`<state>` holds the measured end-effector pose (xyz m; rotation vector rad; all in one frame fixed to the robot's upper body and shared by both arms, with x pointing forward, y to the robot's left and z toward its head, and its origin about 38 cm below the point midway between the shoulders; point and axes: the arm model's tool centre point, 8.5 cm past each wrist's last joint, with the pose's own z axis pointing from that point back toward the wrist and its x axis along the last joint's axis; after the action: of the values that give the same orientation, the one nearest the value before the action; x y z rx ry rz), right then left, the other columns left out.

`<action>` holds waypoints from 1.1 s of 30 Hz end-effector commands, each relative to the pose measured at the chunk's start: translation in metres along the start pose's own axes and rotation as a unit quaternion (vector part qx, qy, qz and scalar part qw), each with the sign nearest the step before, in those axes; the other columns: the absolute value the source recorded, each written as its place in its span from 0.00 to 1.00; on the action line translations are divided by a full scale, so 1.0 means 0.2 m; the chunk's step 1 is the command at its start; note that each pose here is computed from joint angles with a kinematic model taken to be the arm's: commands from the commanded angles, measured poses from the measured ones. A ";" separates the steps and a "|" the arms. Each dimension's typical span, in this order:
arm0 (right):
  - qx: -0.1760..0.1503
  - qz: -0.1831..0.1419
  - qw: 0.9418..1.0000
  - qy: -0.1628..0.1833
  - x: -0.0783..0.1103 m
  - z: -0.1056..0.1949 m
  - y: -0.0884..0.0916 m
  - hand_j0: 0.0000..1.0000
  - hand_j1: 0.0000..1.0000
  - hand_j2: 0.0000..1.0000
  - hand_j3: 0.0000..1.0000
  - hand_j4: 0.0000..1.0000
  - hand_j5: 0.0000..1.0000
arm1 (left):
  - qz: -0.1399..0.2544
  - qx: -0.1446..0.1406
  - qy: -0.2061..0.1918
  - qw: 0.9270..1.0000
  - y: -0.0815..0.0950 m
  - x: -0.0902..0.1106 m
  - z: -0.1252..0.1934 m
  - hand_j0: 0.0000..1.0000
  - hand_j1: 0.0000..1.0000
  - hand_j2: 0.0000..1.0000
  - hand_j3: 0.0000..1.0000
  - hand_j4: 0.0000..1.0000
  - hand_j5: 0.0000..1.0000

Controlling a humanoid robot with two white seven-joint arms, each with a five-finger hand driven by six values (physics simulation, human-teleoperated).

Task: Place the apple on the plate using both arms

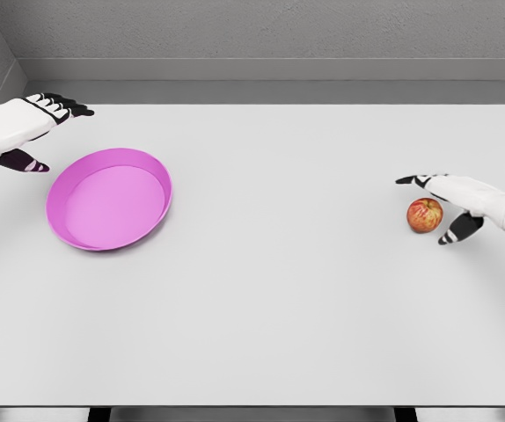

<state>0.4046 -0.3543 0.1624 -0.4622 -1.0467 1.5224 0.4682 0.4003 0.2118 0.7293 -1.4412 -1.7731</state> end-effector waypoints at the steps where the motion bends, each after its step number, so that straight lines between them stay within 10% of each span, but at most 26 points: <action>1: 0.010 -0.005 1.000 0.001 -0.01 -0.02 0.04 1.00 1.00 1.00 1.00 1.00 1.00 | 0.003 0.002 0.002 1.000 0.00 -0.01 0.00 1.00 1.00 1.00 1.00 1.00 1.00; 5: 0.014 -0.009 1.000 0.000 -0.01 -0.04 0.05 0.99 0.99 0.99 0.99 0.99 0.99 | 0.003 0.001 0.003 1.000 0.00 -0.01 0.01 1.00 1.00 1.00 1.00 1.00 1.00; 9: 0.015 -0.006 1.000 -0.002 0.00 -0.04 0.05 0.69 0.69 0.69 0.69 0.69 0.69 | 0.002 0.002 0.002 1.000 0.00 -0.01 0.01 1.00 1.00 1.00 1.00 1.00 1.00; 13: 0.014 -0.005 1.000 -0.003 0.00 -0.04 0.05 0.60 0.60 0.60 0.60 0.60 0.60 | 0.002 0.001 0.003 1.000 0.00 -0.01 0.01 1.00 1.00 1.00 1.00 1.00 1.00; 33: -0.007 0.016 1.000 -0.019 0.07 0.00 -0.04 0.50 0.50 0.50 0.50 0.50 0.50 | 0.002 0.001 0.004 1.000 0.00 -0.01 0.01 1.00 1.00 1.00 1.00 1.00 1.00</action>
<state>0.4063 -0.3424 0.1697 -0.4614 -1.0774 1.5537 0.4678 0.4035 0.2123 0.7343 -1.4335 -1.7716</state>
